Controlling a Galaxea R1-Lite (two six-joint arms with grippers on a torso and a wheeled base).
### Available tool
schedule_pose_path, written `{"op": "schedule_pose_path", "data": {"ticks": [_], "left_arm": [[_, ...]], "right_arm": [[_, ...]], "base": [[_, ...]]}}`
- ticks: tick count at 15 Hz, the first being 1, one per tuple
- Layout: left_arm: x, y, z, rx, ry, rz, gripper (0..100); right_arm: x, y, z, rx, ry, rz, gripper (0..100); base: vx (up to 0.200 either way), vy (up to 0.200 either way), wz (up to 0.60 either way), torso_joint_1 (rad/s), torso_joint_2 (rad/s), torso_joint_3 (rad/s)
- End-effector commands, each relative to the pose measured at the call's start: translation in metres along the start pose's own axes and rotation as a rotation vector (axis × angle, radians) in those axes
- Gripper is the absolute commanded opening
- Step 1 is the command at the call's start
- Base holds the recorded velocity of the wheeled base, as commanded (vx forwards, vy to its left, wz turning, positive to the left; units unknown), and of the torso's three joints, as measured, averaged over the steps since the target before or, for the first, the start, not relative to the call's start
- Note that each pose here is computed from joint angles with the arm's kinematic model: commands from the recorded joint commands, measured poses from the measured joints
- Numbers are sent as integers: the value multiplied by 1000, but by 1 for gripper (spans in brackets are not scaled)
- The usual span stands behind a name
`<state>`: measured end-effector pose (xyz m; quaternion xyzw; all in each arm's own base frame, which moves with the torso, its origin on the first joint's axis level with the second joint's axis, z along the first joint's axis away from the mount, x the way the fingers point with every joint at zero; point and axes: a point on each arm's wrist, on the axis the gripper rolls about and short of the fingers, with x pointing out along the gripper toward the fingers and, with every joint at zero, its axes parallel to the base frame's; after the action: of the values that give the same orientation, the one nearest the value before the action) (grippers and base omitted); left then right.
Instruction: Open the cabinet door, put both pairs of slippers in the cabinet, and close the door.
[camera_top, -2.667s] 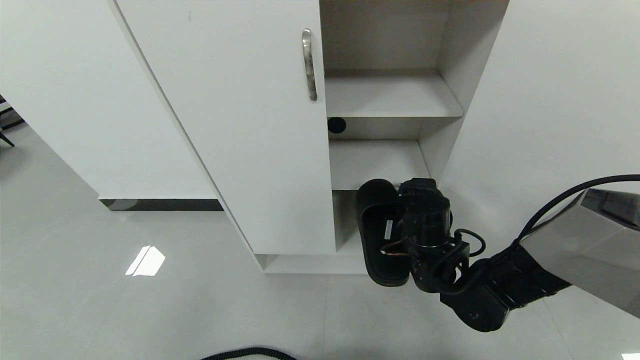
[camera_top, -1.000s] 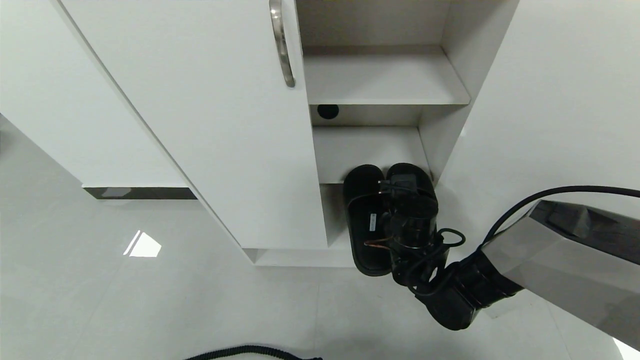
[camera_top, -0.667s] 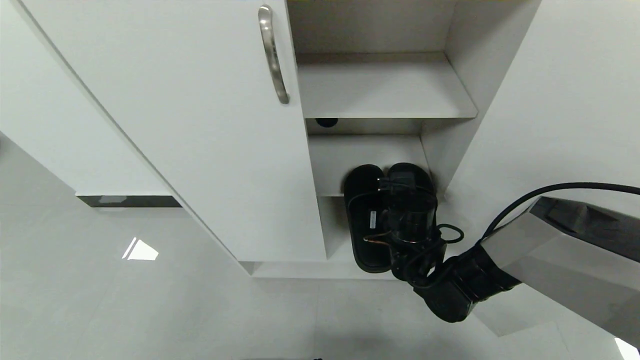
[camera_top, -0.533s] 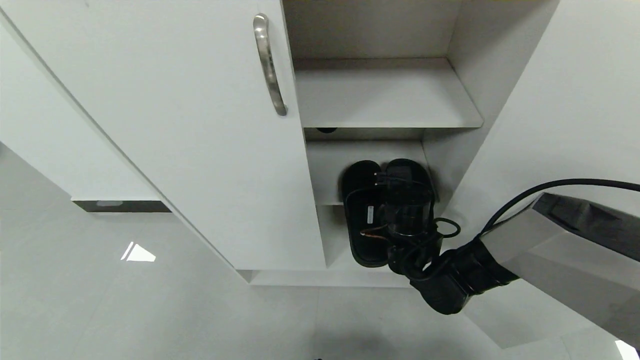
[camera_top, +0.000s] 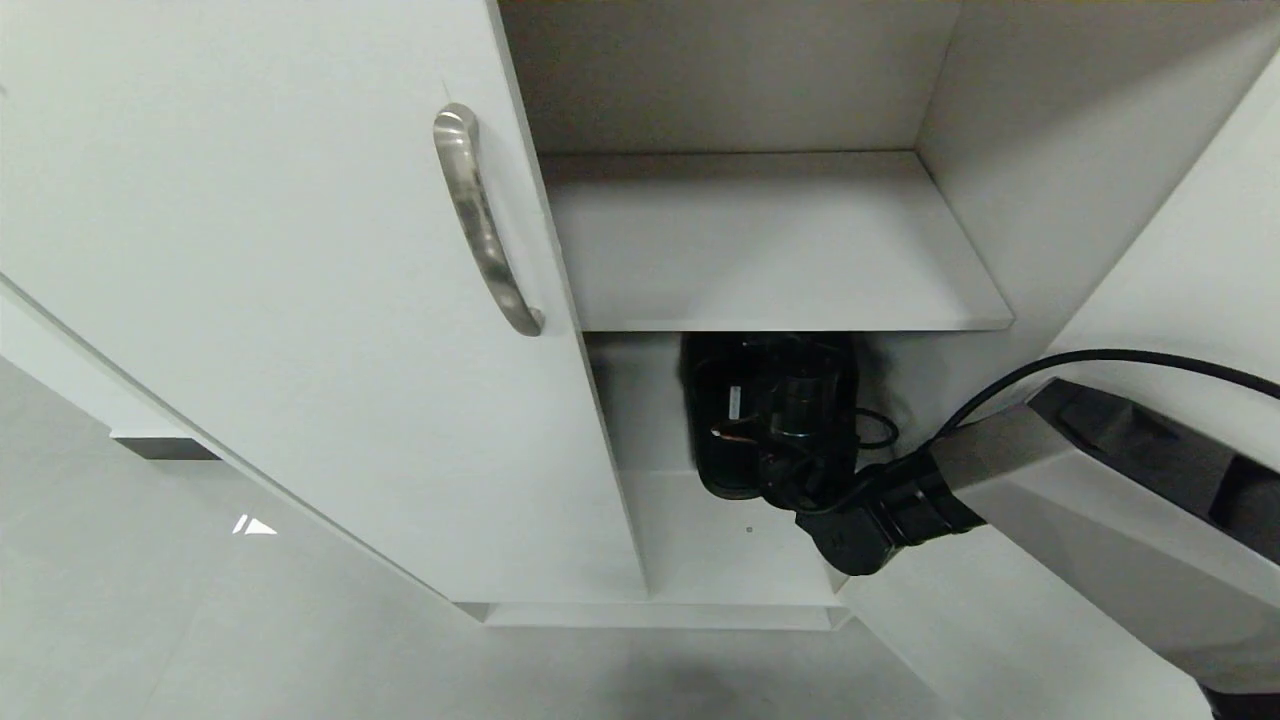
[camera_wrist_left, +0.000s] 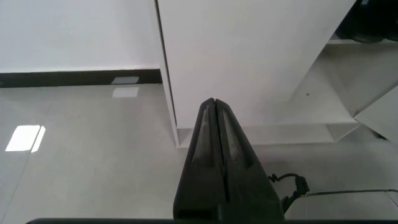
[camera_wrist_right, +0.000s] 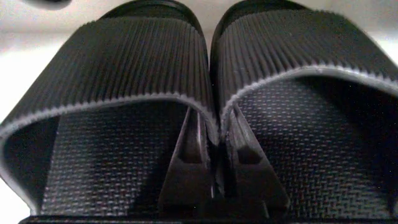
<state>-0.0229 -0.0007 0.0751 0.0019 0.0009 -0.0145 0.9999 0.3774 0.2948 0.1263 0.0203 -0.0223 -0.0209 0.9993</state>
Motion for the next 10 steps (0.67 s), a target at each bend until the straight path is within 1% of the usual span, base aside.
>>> {"op": "schedule_pose_path", "data": {"ticks": [1,10], "left_arm": [[0,0,0,-1,1,0,0],[0,0,0,-2,1,1,0]], "right_arm": [[10,1,-3,3,-4,-12,0],[23,1,-19,-7,5,-29,0]], "base": [[0,0,0,0,0,0],[0,0,0,0,0,0]]}}
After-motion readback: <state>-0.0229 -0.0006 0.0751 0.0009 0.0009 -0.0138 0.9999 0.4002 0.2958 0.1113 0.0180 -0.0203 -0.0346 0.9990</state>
